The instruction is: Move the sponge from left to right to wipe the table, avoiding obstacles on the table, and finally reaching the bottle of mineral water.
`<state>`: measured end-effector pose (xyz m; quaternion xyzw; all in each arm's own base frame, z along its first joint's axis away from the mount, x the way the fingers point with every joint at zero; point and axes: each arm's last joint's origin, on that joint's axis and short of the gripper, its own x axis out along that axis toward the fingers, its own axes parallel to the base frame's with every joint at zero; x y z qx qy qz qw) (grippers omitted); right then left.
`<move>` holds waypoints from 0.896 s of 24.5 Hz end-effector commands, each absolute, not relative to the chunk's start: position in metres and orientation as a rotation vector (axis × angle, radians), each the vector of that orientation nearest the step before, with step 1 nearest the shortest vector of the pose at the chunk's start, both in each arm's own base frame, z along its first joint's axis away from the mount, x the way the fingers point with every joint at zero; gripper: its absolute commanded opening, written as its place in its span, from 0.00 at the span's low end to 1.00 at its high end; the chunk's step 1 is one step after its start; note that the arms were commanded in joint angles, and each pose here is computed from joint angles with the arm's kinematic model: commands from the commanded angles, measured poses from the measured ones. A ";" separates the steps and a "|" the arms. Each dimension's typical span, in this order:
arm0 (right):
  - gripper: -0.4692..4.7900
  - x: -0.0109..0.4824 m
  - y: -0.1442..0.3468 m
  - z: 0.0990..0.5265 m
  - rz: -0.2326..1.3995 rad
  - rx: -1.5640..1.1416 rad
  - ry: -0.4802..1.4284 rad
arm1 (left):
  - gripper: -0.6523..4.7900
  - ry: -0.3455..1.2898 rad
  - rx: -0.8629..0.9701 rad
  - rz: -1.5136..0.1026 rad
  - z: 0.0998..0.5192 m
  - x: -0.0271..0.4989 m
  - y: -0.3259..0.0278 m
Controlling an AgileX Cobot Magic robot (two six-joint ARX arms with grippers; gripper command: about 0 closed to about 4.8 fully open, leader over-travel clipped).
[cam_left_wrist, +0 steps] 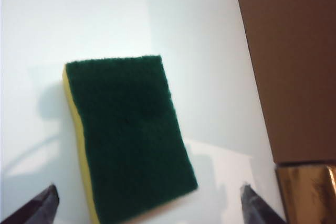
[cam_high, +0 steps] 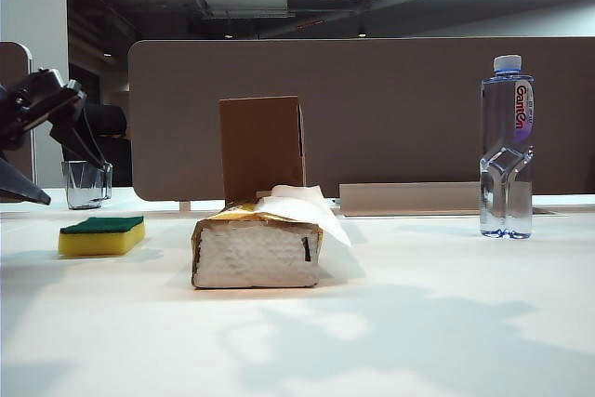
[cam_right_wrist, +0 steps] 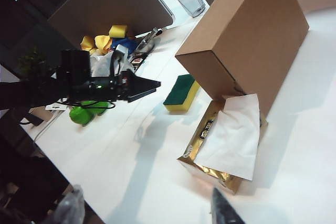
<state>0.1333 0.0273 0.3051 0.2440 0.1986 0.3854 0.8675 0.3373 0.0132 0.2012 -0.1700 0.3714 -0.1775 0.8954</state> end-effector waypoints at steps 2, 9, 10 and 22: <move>0.68 0.135 0.029 0.305 0.819 0.518 0.433 | 1.00 0.773 -0.350 -0.368 0.197 0.348 0.015; 0.68 0.137 0.031 0.304 0.828 0.522 0.452 | 1.00 0.808 -0.346 -0.371 0.191 0.366 0.015; 0.68 0.137 0.031 0.304 0.828 0.522 0.453 | 1.00 0.809 -0.346 -0.370 0.190 0.367 0.015; 0.68 0.139 0.035 0.300 0.865 0.532 0.499 | 1.00 0.846 -0.325 -0.375 0.174 0.375 0.014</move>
